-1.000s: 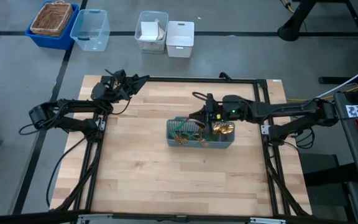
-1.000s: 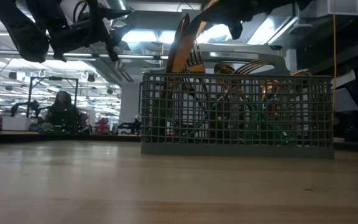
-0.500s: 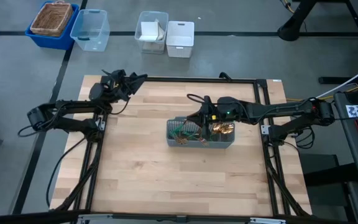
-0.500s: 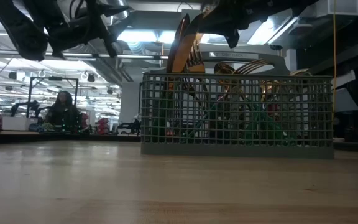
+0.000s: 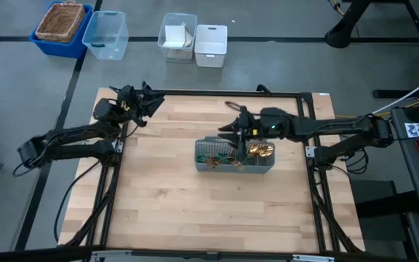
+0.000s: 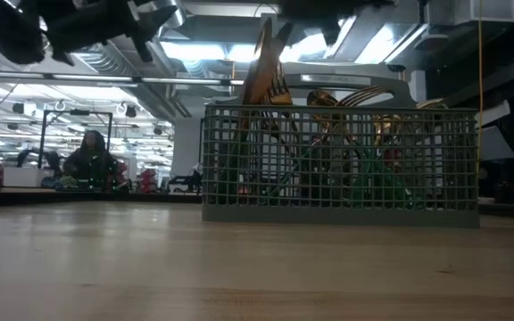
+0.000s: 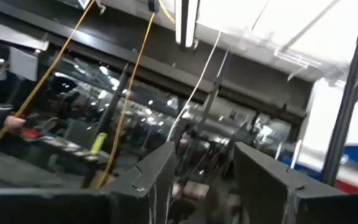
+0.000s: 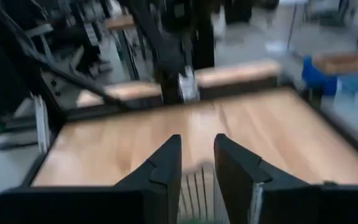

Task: Sort silverware
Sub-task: Adjust the gray utensil holder on the table, then return to Home Position

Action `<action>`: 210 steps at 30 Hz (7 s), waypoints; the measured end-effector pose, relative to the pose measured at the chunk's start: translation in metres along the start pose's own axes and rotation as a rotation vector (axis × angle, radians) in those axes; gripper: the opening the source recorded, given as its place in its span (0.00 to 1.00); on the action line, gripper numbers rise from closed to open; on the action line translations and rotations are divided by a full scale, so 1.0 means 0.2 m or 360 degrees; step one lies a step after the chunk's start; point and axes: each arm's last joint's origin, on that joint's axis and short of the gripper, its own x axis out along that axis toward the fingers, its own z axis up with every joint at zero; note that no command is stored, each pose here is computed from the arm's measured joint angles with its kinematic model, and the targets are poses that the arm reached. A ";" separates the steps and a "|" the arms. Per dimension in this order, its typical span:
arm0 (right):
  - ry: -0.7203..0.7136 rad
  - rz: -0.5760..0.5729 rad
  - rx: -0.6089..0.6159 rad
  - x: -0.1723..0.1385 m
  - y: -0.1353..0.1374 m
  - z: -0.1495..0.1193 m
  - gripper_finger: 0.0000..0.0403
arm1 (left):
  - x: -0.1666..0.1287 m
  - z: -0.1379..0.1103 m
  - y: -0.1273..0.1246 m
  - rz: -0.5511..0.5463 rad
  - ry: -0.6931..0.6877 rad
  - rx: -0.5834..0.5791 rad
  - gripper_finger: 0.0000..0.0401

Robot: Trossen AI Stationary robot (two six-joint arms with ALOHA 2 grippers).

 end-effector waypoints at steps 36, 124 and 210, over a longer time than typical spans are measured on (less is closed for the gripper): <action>0.0086 -0.0695 -0.0091 -0.92 0.02 0.39 0.24 | -0.34 -0.36 -0.14 0.0440 0.0588 0.0227 0.38; -0.0134 -0.0368 0.0141 -0.81 -0.15 -0.99 0.24 | -0.58 -0.41 -0.12 0.0548 0.0583 -0.0025 0.38; -0.0217 -0.0059 -0.0604 -0.76 -0.13 -1.04 0.24 | -0.58 -0.41 -0.12 0.0548 0.0585 -0.0025 0.38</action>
